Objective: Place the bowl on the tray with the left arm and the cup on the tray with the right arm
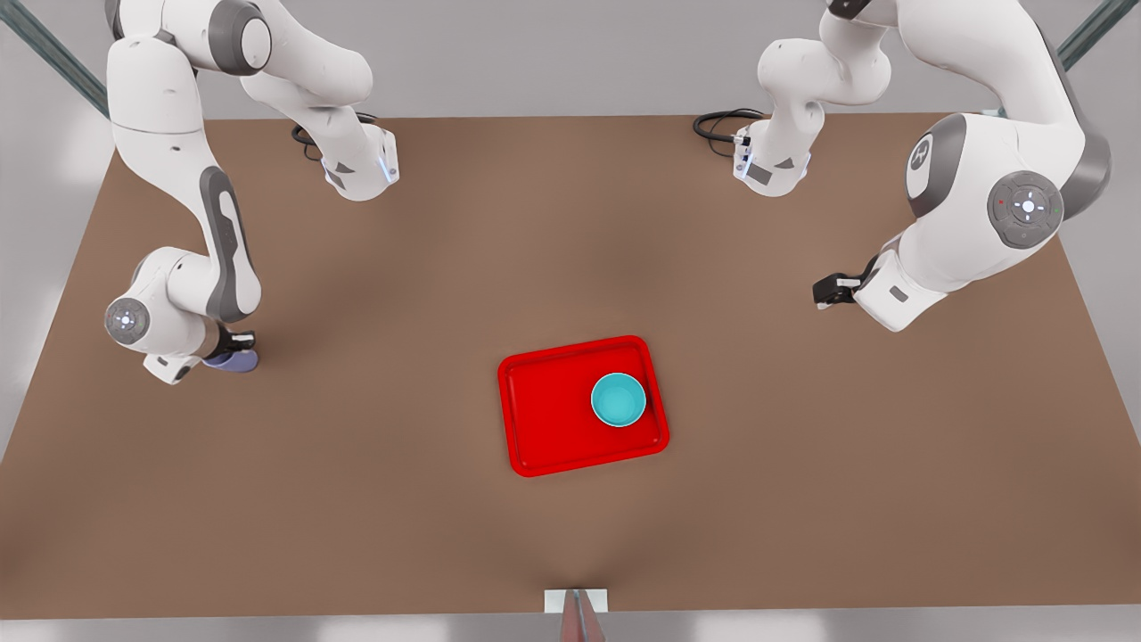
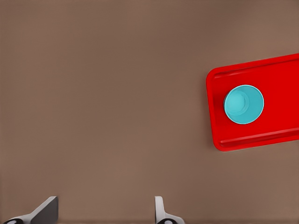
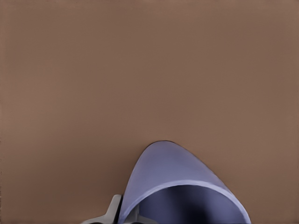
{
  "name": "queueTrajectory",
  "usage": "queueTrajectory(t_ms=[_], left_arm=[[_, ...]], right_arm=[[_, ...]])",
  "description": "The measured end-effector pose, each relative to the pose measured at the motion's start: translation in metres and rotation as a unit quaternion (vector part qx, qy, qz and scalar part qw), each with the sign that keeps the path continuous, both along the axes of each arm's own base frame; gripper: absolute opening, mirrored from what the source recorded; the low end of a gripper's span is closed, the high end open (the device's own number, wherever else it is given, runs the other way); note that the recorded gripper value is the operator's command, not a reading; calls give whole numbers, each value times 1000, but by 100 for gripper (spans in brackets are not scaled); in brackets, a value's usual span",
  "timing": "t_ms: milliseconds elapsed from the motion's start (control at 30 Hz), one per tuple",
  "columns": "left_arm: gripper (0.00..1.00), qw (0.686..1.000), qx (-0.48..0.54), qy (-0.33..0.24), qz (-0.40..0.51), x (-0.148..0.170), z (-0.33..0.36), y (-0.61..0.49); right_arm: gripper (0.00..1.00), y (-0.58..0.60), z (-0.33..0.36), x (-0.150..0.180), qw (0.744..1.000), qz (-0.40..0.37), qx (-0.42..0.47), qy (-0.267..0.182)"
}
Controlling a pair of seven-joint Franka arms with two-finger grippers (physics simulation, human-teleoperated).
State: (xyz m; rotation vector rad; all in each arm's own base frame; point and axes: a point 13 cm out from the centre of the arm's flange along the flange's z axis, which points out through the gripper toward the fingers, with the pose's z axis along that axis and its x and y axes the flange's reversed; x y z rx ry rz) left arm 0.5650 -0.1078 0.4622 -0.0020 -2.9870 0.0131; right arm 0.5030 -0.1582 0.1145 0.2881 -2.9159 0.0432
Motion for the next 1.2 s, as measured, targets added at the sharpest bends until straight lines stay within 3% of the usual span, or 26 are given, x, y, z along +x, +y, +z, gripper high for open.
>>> queueTrajectory(t_ms=[133,300,367,500,633,733,1200], left_arm=[[100,1000,0,0,-1,0,0,0],[100,1000,-1,0,-3,0,-1,-1],[100,1000,-5,2,-6,-1,-1,-6],[100,1000,-11,5,-5,0,-4,-7],[100,1000,-13,6,-6,-1,-4,-9],[100,1000,-14,6,-5,-1,-4,-9],[100,1000,-21,11,-2,1,-9,-9]], right_arm=[[21,38,32,45,998,60,-4,-31],[21,245,95,109,968,239,8,-76],[21,346,104,110,950,298,30,-88],[21,497,97,81,923,366,75,-91],[21,577,93,59,911,389,96,-96],[21,624,88,65,907,393,99,-113],[21,653,16,65,929,342,80,-116]])
